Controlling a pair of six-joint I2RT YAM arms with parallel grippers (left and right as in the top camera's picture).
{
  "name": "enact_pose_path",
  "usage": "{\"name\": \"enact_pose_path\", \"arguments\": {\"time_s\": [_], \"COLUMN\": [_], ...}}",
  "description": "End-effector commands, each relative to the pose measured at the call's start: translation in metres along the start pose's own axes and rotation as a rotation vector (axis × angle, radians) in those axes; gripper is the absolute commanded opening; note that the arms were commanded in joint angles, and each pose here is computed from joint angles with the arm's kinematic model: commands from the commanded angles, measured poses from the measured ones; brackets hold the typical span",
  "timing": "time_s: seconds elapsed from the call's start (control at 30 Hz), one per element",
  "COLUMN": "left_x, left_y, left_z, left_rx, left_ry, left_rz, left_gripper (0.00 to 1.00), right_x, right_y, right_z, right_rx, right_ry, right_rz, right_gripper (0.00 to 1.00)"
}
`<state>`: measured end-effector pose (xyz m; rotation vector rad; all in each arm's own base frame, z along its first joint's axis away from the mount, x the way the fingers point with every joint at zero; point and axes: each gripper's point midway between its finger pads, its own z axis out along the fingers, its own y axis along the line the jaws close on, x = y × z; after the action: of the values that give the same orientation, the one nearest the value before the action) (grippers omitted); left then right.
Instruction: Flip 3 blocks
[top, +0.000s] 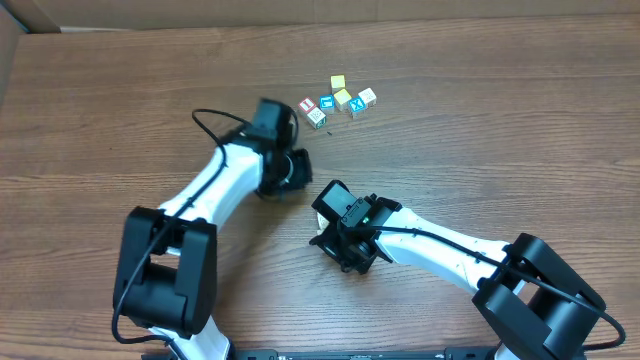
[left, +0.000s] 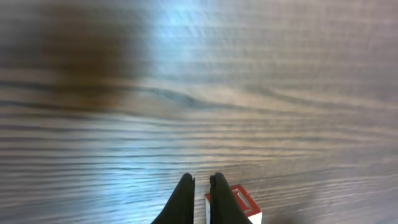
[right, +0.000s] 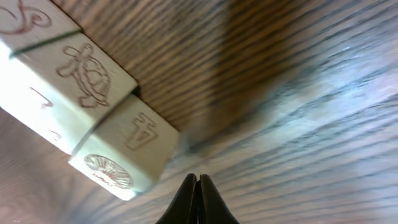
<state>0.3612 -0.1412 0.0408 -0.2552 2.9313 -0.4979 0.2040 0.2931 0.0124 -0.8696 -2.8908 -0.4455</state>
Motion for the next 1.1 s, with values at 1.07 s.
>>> {"name": "enact_pose_path", "arguments": {"time_s": [1.07], "left_x": [0.123], "left_y": [0.016], "left_z": [0.020], "left_rx": [0.053], "left_ry": [0.397], "left_rz": [-0.029], "left_gripper": [0.04], "right_x": [-0.104], "right_y": [0.027], "right_z": [-0.032], "right_rx": [-0.108], "right_ry": [-0.160], "right_rz": [-0.392], "right_gripper": [0.04]}}
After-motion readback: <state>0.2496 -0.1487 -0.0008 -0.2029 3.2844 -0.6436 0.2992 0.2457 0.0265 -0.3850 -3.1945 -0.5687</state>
